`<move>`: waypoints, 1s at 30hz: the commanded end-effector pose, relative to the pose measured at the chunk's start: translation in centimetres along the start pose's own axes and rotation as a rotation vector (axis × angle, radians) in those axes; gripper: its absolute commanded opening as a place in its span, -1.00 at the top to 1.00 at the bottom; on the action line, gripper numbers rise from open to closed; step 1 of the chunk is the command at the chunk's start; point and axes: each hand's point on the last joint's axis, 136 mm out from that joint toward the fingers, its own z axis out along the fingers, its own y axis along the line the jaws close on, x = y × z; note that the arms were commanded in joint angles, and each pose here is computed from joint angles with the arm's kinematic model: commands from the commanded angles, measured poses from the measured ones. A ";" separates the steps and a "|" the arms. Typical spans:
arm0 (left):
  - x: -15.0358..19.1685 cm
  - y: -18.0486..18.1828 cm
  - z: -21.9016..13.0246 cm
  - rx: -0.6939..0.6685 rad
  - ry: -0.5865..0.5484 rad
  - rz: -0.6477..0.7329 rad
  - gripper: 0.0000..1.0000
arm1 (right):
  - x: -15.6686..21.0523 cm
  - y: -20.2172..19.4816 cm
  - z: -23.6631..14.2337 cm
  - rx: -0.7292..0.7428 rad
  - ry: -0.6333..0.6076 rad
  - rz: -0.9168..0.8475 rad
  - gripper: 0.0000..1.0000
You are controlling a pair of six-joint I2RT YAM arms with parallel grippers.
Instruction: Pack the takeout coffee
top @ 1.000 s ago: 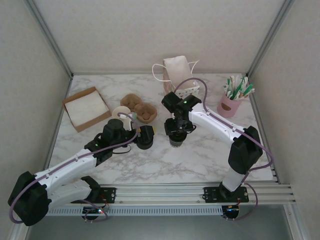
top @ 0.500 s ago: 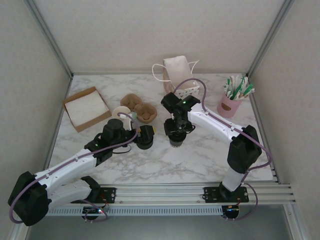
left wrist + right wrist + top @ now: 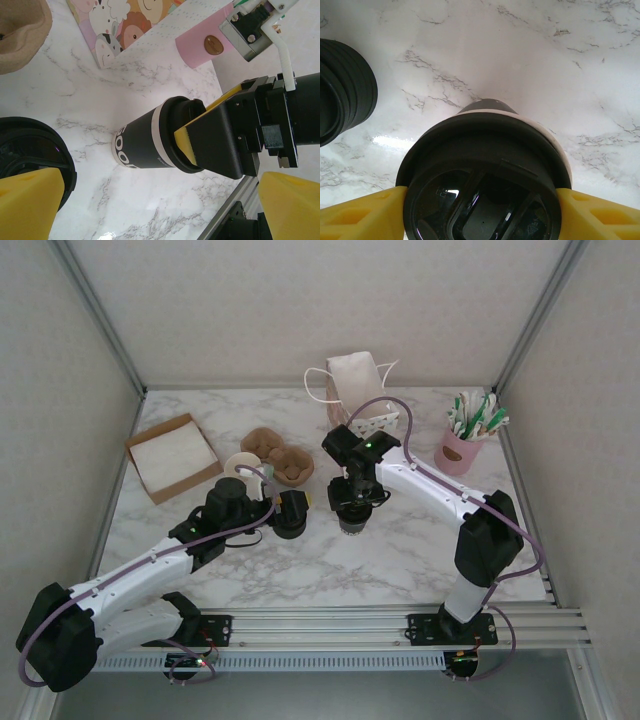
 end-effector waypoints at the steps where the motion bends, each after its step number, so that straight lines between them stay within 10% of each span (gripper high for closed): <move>1: -0.3 0.2 0.1 0.007 -0.014 0.010 -0.99 | 0.5 -0.9 0.8 0.039 0.020 0.002 -0.43; 30: -0.4 0.1 0.6 0.011 -0.007 0.009 -0.99 | 0.2 -0.7 -1.0 0.006 -0.020 0.001 -0.42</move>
